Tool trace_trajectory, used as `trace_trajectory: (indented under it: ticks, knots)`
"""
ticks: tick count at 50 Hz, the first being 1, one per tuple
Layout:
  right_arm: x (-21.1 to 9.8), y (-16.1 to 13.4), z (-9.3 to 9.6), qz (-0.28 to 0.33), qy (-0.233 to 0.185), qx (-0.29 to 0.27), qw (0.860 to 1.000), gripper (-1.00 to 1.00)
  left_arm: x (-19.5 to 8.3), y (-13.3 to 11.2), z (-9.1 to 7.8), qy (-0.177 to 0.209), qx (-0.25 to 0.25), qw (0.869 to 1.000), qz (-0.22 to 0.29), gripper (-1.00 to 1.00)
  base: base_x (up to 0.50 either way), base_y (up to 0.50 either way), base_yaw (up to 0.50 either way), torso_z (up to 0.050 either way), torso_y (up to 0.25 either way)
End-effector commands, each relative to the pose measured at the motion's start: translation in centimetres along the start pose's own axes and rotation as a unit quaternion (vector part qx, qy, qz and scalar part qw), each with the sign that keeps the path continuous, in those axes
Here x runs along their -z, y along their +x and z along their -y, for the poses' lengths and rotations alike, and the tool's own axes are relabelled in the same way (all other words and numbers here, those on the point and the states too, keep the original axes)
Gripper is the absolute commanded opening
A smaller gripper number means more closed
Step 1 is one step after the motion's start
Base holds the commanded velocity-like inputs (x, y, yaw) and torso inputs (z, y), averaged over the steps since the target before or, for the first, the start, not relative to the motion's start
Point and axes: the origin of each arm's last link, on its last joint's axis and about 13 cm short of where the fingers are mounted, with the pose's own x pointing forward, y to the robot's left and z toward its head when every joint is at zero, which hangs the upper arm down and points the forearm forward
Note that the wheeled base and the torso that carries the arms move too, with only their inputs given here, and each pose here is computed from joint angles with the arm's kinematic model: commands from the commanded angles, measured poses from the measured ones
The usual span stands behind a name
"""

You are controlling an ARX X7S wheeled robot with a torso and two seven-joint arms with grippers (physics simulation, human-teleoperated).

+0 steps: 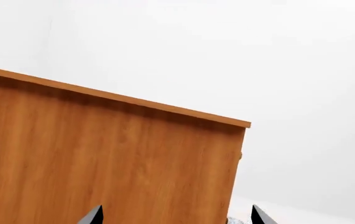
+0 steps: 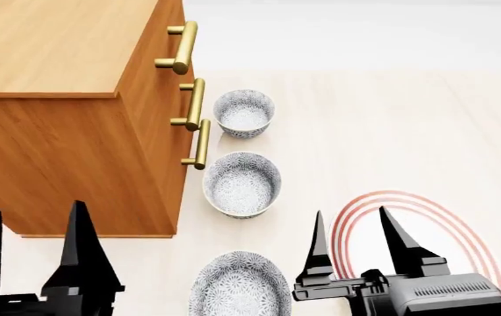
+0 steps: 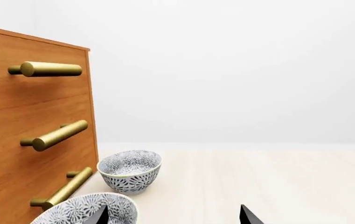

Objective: Put the bowl in the middle on the plate.

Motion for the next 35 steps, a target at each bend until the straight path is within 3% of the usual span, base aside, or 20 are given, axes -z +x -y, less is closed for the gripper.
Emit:
trace_trajectory:
  ticks: [1,9,25,30,31,35]
  knots:
    - [0.0,0.0,0.0,0.000,0.001,0.000,1.000,1.00,-1.1,-0.5,0.2,-0.014,0.008,1.000,0.007,1.00,0.00,0.00,0.00,0.000,0.000]
    - [0.0,0.1,0.0,-0.001,0.001,0.001,1.000,1.00,-0.9,-0.3,0.1,-0.009,0.005,1.000,0.005,1.00,0.00,0.00,0.00,-0.001,-0.126]
    - [-0.1,0.1,-0.1,0.001,0.000,0.000,1.000,1.00,-0.4,-0.1,0.1,0.003,-0.002,1.000,0.005,1.00,0.00,0.00,0.00,0.000,-0.002]
    - [-1.3,0.4,0.3,0.007,-0.001,0.005,1.000,1.00,0.1,0.4,-0.1,0.010,-0.008,1.000,0.001,1.00,0.00,0.00,0.00,0.000,0.000]
    - [-1.7,0.6,0.5,-0.004,-0.027,0.005,1.000,1.00,0.2,0.4,-0.1,0.011,-0.008,1.000,0.001,1.00,0.00,0.00,0.00,0.000,0.000]
    - [-3.6,1.5,1.4,-0.021,-0.033,0.005,0.999,1.00,0.4,0.5,-0.1,0.013,-0.010,1.000,-0.001,1.00,0.00,0.00,0.00,0.000,0.000]
